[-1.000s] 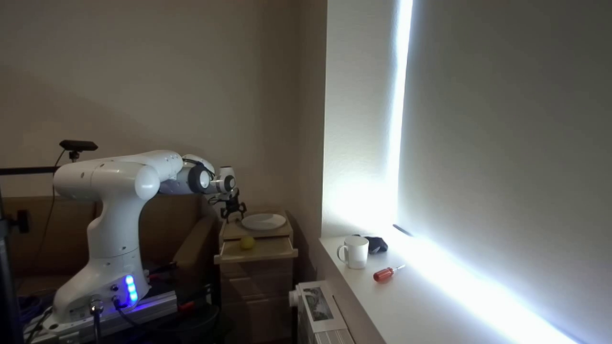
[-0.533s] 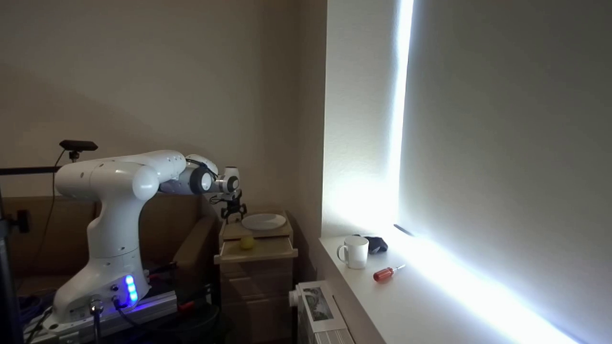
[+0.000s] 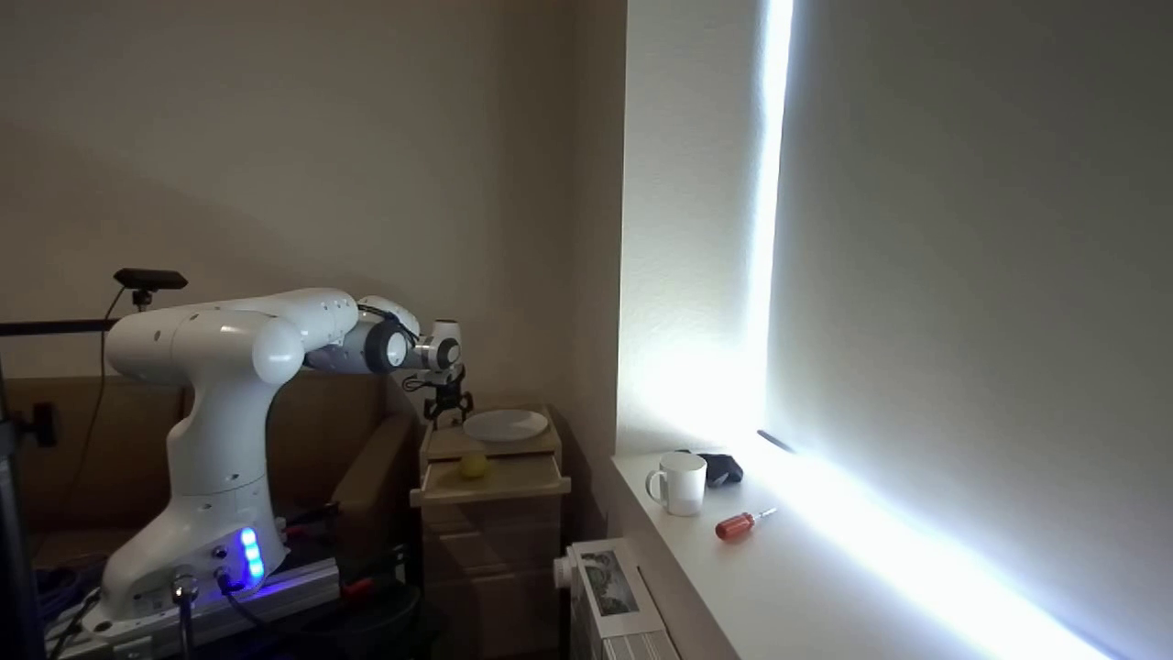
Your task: Move the keys from the counter top to the open shelf
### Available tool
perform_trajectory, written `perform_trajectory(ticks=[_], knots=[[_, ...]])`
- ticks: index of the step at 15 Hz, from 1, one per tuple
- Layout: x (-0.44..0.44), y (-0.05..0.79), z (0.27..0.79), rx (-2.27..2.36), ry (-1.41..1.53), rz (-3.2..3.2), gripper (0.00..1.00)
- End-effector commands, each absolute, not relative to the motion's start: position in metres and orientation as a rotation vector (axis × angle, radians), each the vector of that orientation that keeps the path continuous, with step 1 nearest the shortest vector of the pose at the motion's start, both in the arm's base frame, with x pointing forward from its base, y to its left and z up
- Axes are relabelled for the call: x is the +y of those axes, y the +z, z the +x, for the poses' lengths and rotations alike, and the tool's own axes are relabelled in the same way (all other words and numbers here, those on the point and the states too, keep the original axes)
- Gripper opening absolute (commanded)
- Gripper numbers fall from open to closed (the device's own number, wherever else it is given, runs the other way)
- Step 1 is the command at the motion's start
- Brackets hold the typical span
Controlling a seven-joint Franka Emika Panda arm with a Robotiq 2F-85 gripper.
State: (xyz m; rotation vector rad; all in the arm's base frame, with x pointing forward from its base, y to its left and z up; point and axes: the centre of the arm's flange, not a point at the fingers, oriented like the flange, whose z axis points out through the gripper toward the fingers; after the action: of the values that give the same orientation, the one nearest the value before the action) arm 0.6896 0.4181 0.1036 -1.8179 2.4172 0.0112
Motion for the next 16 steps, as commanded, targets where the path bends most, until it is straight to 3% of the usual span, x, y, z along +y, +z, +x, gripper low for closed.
perform_trajectory(ticks=[1, 2, 4, 13, 16], knots=[[0.461, 0.082, 0.721, 2.416, 0.054, -1.861, 0.94], [0.466, 0.082, 0.720, 2.411, 0.048, -1.868, 0.74], [0.471, 0.082, 0.719, 2.403, 0.041, -1.884, 0.69], [0.480, 0.083, 0.714, 2.389, 0.063, -1.911, 0.05], [0.478, 0.082, 0.715, 2.411, 0.055, -1.897, 0.00]])
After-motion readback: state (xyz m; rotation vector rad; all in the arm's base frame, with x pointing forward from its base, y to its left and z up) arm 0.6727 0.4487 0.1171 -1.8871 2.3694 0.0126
